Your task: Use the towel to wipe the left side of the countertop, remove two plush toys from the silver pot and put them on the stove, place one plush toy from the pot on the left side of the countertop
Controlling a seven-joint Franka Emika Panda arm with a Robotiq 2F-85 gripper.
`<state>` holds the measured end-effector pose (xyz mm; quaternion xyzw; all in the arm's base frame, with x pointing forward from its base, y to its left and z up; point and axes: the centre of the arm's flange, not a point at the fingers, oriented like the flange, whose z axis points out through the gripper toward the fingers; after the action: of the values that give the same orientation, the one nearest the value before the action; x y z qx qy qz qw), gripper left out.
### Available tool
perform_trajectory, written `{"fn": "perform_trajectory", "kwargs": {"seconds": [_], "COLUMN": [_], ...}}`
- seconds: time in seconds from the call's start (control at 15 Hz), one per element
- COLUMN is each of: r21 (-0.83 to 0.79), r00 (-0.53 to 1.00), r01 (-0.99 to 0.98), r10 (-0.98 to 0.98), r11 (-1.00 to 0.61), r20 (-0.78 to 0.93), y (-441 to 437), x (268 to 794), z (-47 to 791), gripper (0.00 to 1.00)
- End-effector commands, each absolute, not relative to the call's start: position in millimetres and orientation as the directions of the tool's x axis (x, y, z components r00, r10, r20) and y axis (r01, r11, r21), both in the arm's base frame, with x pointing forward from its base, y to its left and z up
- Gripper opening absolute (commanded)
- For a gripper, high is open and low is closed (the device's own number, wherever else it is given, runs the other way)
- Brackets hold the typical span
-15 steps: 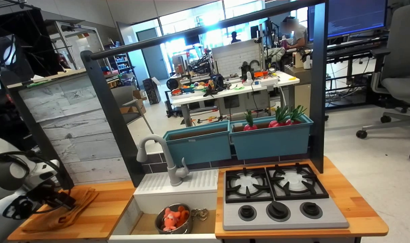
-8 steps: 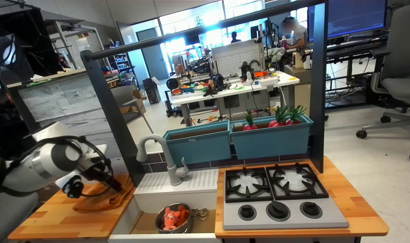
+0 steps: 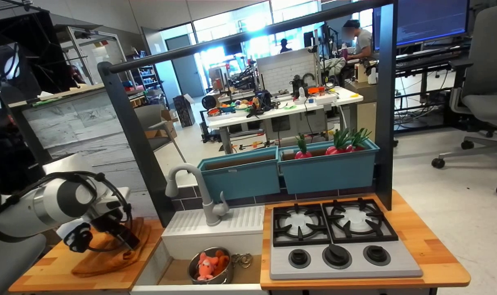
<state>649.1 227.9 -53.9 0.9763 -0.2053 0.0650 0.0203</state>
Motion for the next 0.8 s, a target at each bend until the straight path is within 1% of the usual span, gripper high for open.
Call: {"fn": "perform_trajectory", "kwargs": {"seconds": [0.0, 0.2, 0.4, 0.53, 0.73], "r21": [-0.05, -0.109, -0.142, -0.13, -0.07], "r00": [0.959, 0.961, 0.951, 0.946, 0.934], "r01": [-0.25, -0.181, -0.181, -0.225, -0.333], "r10": [-0.254, -0.2, -0.21, -0.249, -0.339], "r11": [-0.967, -0.977, -0.973, -0.966, -0.94], "r20": [0.125, 0.189, 0.228, 0.206, 0.114], "y": [307.7, 372.4, 400.4, 382.1, 318.5], "x": [606.1, 604.0, 616.0, 624.7, 619.5], "z": [-57.2, -58.1, -54.3, -54.7, -70.2], "gripper": [1.0, 1.0, 1.0, 1.0, 1.0]}}
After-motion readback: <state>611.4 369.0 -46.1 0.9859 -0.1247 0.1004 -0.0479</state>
